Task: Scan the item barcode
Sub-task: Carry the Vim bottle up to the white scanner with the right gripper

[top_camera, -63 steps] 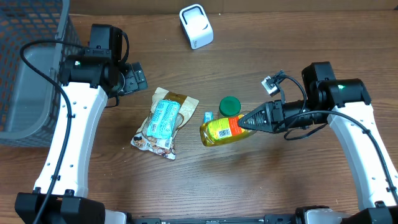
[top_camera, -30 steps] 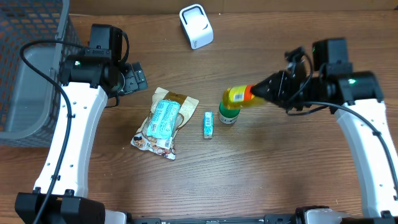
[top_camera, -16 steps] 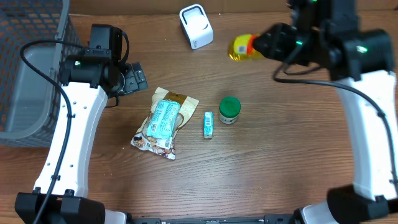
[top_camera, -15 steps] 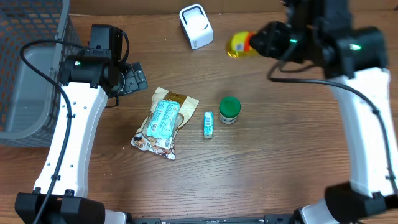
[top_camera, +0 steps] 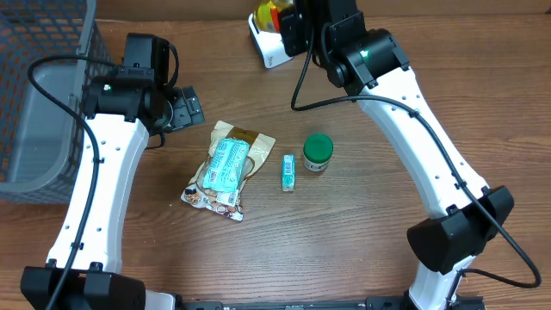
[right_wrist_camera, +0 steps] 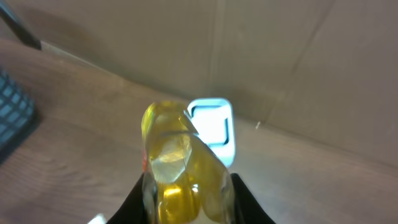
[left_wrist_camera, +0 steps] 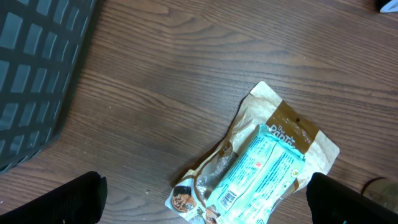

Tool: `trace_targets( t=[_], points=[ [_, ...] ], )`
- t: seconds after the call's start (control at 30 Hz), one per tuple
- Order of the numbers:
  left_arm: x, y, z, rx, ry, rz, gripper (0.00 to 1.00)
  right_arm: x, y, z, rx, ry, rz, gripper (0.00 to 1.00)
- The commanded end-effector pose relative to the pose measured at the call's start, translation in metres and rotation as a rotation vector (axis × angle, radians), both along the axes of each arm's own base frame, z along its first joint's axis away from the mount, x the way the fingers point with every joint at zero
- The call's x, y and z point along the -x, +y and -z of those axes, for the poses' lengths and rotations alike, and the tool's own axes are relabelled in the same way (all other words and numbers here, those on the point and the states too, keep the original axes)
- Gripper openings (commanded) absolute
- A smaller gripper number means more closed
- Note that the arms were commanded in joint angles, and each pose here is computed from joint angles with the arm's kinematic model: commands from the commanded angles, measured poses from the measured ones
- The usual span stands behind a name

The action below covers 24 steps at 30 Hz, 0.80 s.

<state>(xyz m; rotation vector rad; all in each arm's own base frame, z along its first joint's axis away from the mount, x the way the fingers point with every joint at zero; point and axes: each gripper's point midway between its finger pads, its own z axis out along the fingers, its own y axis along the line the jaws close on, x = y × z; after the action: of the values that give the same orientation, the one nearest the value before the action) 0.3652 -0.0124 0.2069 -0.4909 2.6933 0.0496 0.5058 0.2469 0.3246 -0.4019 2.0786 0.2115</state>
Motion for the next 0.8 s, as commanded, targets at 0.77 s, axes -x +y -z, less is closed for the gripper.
trace_targets(
  t=[0.77],
  points=[
    [-0.003, 0.0, -0.006, -0.003, -0.018, 0.016, 1.0, -0.11, 0.009, 0.07, 0.486, -0.337, 0.015, 0.04]
  ],
)
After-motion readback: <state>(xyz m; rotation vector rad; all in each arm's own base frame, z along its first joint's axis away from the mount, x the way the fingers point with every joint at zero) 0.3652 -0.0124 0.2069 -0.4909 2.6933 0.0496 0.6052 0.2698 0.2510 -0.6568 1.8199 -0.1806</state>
